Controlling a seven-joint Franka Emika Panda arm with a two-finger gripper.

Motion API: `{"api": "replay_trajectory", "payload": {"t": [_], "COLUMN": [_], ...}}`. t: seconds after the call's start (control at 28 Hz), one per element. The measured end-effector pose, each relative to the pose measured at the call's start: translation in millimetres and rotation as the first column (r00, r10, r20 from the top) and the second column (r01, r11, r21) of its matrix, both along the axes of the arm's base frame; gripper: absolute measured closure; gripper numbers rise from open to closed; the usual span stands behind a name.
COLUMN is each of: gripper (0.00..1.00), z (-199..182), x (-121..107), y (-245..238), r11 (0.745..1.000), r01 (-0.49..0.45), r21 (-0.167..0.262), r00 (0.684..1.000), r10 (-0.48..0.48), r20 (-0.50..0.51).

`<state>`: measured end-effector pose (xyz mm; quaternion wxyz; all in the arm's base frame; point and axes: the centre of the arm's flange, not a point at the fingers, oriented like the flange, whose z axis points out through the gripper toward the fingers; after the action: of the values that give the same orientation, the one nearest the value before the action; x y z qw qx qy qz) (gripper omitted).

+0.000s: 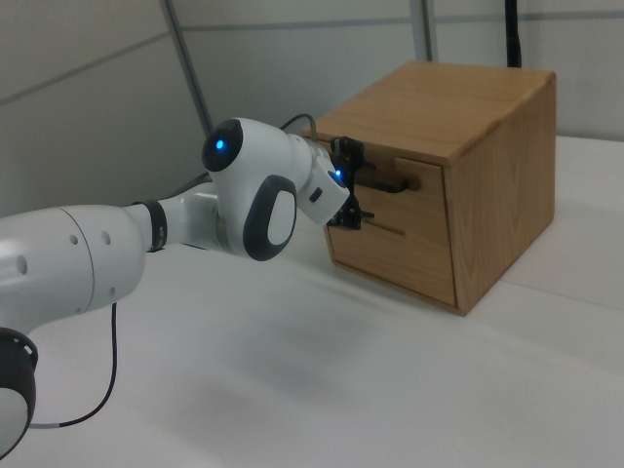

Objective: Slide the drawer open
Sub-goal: 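Lower the gripper onto the black bar handle and close on it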

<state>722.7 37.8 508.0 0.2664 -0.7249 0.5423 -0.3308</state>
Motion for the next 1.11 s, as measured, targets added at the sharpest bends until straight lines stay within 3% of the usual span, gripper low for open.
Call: {"api": "replay_trajectory", "payload": {"t": [0.18, 0.39, 0.79, 1.11], "gripper": [0.08, 0.35, 0.75, 0.76], "z": [-10, -5, 6, 7], "x": [2, 3, 1, 0], "y": [2, 4, 7, 7], "r11": [1.0, 0.999, 0.996, 0.996], "r01": [-0.008, -0.023, -0.038, -0.035], "r21": [-0.015, -0.045, -0.079, -0.079], "r00": [1.0, 1.0, 0.999, 0.999], "r10": [0.008, 0.023, 0.039, 0.035], "r20": [-0.013, -0.002, 0.016, 0.003]}}
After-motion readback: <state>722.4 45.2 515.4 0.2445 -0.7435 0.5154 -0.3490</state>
